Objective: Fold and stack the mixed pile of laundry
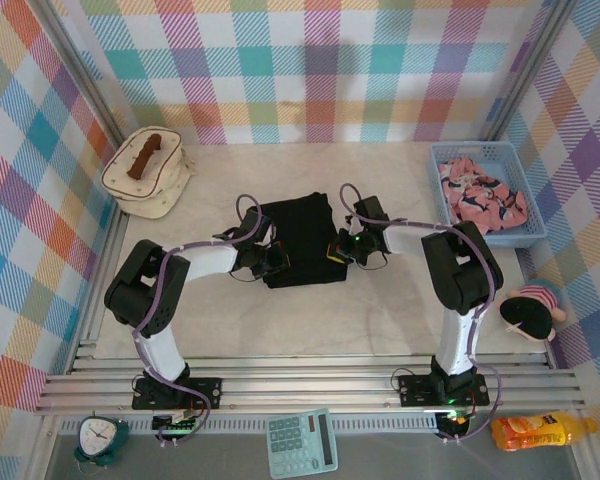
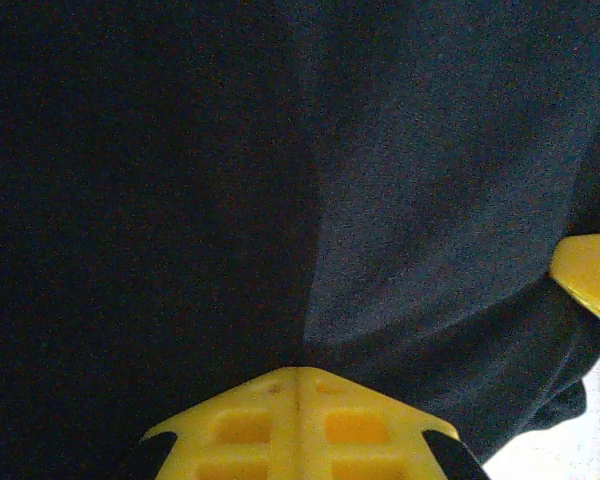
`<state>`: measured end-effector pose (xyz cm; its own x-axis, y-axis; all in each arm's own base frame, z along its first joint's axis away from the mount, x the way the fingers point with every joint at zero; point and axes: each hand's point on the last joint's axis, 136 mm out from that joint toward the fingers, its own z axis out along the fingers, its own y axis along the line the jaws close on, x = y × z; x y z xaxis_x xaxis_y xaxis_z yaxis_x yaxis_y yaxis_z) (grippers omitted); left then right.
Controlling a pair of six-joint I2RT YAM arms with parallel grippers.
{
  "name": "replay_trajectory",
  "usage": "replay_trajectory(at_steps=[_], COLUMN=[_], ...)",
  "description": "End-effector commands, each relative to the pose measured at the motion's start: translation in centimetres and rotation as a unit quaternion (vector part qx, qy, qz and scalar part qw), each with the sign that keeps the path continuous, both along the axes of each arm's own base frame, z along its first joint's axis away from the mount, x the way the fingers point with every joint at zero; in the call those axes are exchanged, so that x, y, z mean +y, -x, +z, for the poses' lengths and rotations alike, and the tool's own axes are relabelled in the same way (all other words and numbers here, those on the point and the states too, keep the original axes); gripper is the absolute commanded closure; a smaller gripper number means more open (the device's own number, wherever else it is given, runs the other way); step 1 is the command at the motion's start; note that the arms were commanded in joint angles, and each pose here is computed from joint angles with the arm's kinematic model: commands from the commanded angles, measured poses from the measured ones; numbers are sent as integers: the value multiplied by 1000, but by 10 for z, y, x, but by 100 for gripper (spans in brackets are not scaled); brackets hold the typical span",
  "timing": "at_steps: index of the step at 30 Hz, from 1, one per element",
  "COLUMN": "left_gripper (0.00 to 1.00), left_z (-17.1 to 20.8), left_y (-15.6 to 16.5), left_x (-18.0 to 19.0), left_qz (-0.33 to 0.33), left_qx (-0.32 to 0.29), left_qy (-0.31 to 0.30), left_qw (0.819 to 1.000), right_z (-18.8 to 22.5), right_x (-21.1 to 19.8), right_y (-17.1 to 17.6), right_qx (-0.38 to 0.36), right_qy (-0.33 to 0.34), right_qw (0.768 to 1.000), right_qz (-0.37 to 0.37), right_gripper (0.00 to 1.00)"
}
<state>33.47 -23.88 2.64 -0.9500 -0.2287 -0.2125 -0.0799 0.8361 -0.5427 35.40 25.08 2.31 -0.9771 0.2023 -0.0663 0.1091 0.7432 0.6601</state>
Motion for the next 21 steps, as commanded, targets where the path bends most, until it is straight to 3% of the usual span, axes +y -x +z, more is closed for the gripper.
replay_trajectory(at_steps=[1, 3, 8, 13, 21], left_gripper=[96, 90, 53, 52, 63], left_z=[-38, -19, 59, 97, 60], left_y=[30, 21, -22, -83, -149], left_x=[21, 15, 13, 36, 55], left_qz=[-13, -13, -12, 35, 79], left_qx=[53, 32, -51, -114, -108], left_qy=[-60, -47, -54, -59, -43], left_qw=[997, 998, 997, 991, 990], right_z=[-30, -16, 44, 77, 57], right_x=[-15, -13, 1, 16, 35], right_y=[11, 7, -19, -63, -130], right_qx=[40, 26, -40, -92, -110], right_qy=[34, 31, 5, 6, 16], right_qw=[998, 999, 999, 996, 994], right_qz=[-23, -17, 8, 20, -4], right_gripper=[100, 100, 100, 99, 98])
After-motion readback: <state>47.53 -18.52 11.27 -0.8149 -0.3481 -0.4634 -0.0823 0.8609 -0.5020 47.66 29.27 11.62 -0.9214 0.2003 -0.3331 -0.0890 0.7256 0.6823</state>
